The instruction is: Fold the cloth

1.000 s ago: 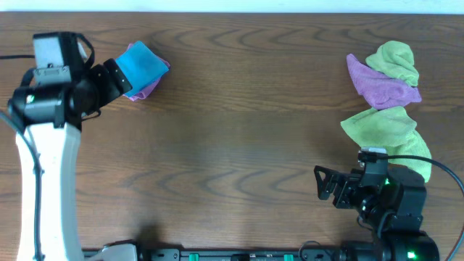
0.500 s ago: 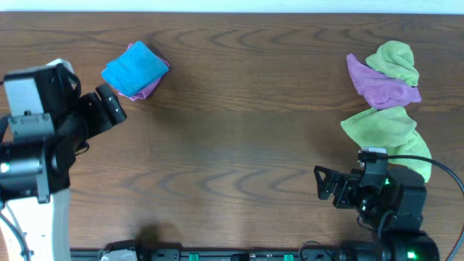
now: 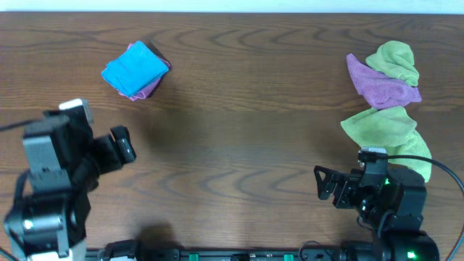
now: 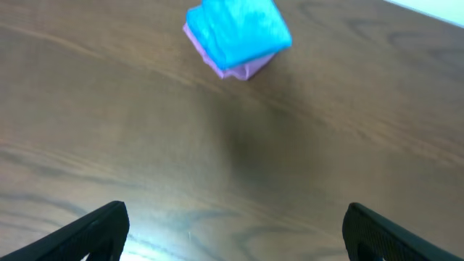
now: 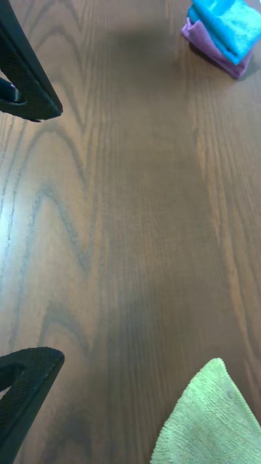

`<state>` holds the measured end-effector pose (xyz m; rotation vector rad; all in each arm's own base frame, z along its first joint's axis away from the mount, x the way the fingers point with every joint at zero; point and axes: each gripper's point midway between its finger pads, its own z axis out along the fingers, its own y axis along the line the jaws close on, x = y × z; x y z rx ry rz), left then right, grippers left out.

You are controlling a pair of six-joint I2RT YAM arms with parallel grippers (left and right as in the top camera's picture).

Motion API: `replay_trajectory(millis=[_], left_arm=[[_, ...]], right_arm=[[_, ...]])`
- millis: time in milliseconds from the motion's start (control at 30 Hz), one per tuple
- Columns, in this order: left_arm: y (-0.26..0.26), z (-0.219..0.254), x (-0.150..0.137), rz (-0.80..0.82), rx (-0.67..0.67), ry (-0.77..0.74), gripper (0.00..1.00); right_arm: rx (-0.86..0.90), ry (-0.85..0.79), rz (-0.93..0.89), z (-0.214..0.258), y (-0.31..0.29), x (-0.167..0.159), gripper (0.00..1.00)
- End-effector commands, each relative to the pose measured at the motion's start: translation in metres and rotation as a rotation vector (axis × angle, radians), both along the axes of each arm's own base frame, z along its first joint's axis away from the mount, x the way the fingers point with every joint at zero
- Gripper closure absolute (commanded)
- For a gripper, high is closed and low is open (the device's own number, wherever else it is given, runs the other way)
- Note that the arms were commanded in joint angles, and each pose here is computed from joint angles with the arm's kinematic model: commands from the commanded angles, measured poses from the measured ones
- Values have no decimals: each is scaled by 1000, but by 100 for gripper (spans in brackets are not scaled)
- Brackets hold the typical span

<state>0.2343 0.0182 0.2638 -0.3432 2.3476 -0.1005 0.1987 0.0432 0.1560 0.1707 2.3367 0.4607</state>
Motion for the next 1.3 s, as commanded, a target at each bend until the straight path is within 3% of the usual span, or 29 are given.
replay_trajectory(millis=[0, 367, 967, 1267], left_arm=[[-4, -10, -7, -29, 7, -57, 5], [-9, -35, -24, -97, 96, -235, 5], [-15, -105, -44, -130, 129, -313, 5], [-26, -131, -45, -233, 180, -314, 5]], right_arm=[[12, 7, -10, -2, -1, -1, 1], [12, 7, -10, -2, -1, -1, 1], [12, 7, -10, -2, -1, -1, 1], [12, 7, -10, -2, -1, -1, 1]])
